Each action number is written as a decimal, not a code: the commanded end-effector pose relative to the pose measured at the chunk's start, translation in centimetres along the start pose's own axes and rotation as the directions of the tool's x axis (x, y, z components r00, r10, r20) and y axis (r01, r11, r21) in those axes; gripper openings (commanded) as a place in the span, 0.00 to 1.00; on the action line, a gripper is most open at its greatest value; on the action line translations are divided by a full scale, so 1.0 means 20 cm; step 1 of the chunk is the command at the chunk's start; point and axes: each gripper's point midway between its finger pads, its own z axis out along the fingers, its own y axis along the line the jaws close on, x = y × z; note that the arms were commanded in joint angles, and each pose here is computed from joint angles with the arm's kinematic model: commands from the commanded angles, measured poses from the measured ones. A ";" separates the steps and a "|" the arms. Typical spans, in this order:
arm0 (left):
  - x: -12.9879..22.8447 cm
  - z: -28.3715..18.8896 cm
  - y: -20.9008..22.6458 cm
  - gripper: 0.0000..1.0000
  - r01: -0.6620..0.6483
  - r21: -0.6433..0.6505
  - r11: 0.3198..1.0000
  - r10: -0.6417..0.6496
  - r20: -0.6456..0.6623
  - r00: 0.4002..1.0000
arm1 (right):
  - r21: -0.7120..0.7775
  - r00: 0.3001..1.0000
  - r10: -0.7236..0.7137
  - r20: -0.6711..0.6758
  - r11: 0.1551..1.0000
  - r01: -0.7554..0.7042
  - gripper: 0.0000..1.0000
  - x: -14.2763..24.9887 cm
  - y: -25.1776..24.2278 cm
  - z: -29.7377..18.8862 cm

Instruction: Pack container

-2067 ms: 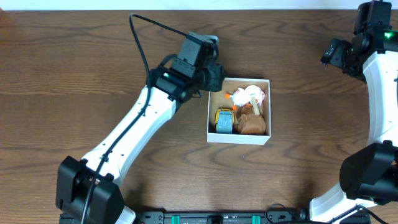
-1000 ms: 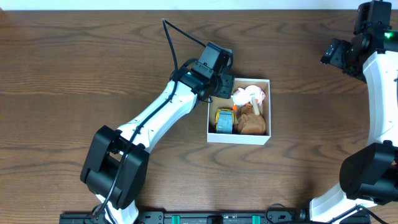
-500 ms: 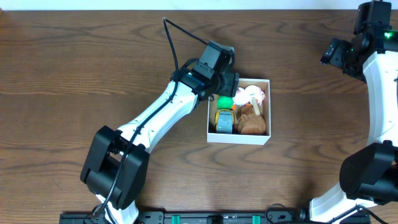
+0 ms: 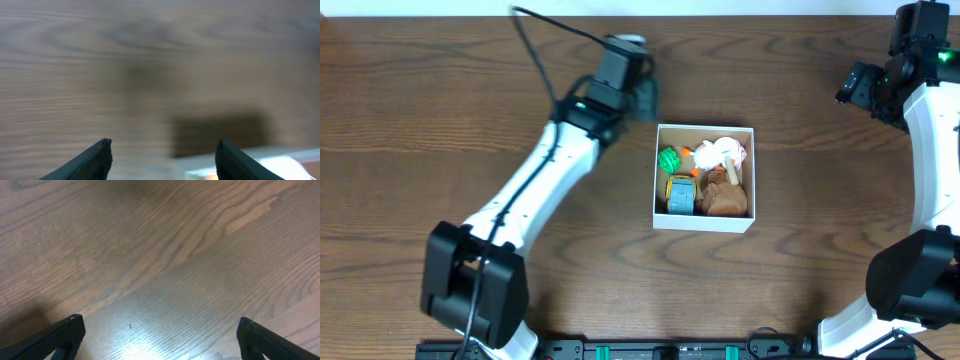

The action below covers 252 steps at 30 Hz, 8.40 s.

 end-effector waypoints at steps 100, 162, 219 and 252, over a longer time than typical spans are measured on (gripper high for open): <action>0.03 -0.15 1.33 0.98 0.402 -0.512 0.759 -0.416 0.094 0.905 | -0.310 0.742 0.151 0.653 0.947 0.081 0.99 0.26 -0.11 -0.95; 0.03 -0.15 1.33 0.98 0.402 -0.512 0.759 -0.416 0.094 0.905 | -0.325 0.521 0.073 0.850 0.852 0.411 0.99 0.95 -0.03 -0.25; -0.05 -0.18 1.33 0.98 0.423 -0.491 0.761 -0.406 0.147 0.902 | -0.325 0.522 0.073 0.850 0.852 0.411 0.99 0.95 -0.03 -0.25; 0.42 -1.60 1.01 0.98 0.512 -0.312 0.800 -0.320 0.500 0.805 | -0.325 0.522 0.073 0.850 0.852 0.411 0.99 0.95 -0.03 -0.25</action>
